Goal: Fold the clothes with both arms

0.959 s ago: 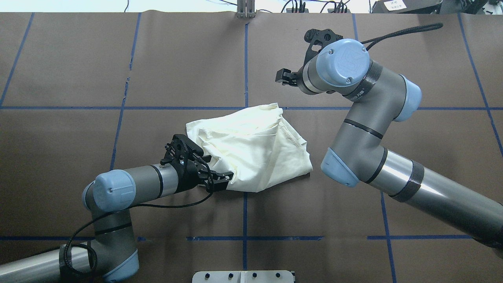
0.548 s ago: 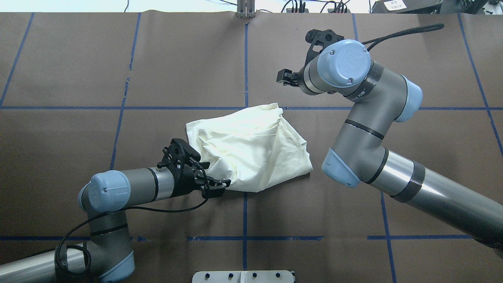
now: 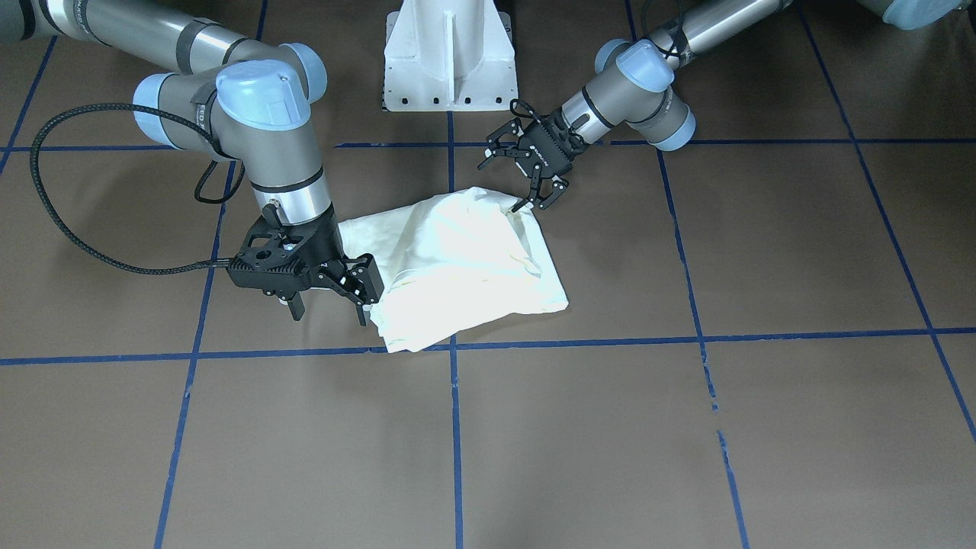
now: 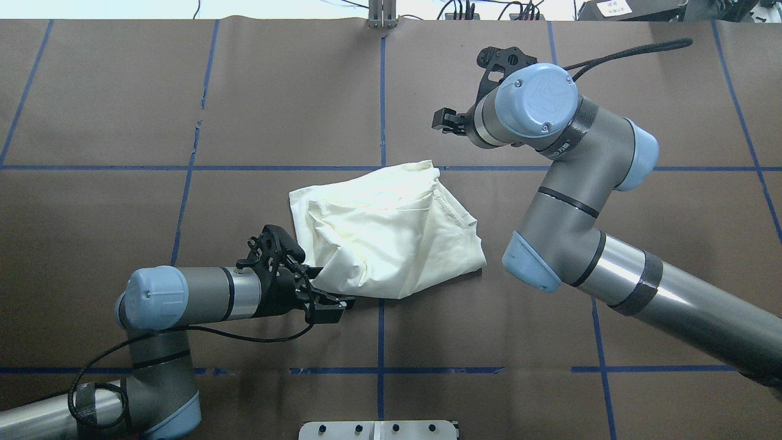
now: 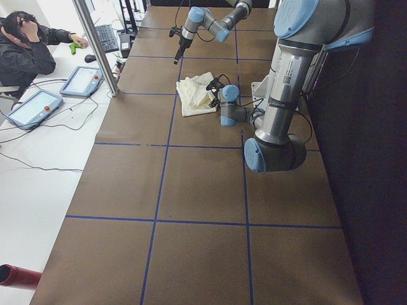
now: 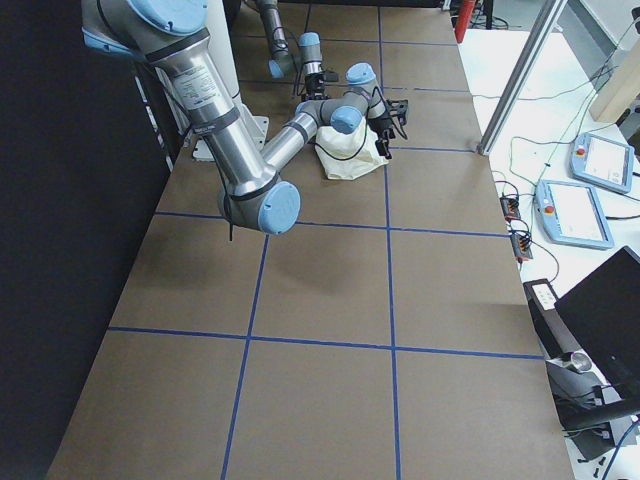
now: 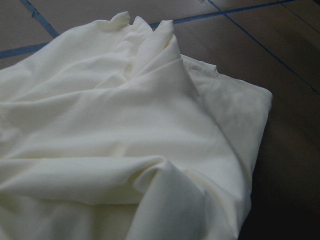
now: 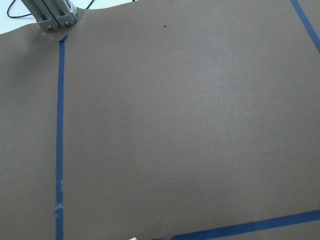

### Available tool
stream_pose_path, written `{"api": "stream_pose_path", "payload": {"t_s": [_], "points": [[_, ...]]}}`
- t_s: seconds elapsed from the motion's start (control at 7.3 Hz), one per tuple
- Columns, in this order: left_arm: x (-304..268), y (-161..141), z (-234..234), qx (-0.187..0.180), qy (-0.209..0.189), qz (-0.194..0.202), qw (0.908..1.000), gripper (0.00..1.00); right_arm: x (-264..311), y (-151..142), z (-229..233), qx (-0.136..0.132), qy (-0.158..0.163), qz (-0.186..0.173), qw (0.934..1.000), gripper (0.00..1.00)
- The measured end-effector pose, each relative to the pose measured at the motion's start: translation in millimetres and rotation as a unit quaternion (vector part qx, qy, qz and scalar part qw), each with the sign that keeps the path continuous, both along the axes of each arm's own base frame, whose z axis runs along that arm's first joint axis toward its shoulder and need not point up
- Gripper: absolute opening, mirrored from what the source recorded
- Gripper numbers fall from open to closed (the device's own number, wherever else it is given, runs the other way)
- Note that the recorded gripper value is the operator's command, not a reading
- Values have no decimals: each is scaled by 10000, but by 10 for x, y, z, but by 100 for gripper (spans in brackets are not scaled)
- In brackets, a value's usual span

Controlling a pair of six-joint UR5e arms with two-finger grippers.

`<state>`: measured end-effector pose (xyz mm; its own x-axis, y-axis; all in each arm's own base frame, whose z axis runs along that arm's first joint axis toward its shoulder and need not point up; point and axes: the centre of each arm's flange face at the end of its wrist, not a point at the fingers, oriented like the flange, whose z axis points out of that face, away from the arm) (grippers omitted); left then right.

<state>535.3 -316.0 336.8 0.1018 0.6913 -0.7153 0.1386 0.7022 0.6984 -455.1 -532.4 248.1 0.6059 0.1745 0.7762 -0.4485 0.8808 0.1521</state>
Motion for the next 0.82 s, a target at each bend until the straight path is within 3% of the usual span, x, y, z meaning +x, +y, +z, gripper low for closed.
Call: {"api": "stream_pose_path", "payload": {"t_s": [0.55, 0.82], "points": [[-221, 170, 19, 216, 628, 388, 9970, 100, 5, -3, 11, 1, 9, 11, 10000, 100], [-305, 183, -83, -55, 786, 405, 9961, 100, 2, -1, 8, 3, 7, 9, 10000, 100]]}}
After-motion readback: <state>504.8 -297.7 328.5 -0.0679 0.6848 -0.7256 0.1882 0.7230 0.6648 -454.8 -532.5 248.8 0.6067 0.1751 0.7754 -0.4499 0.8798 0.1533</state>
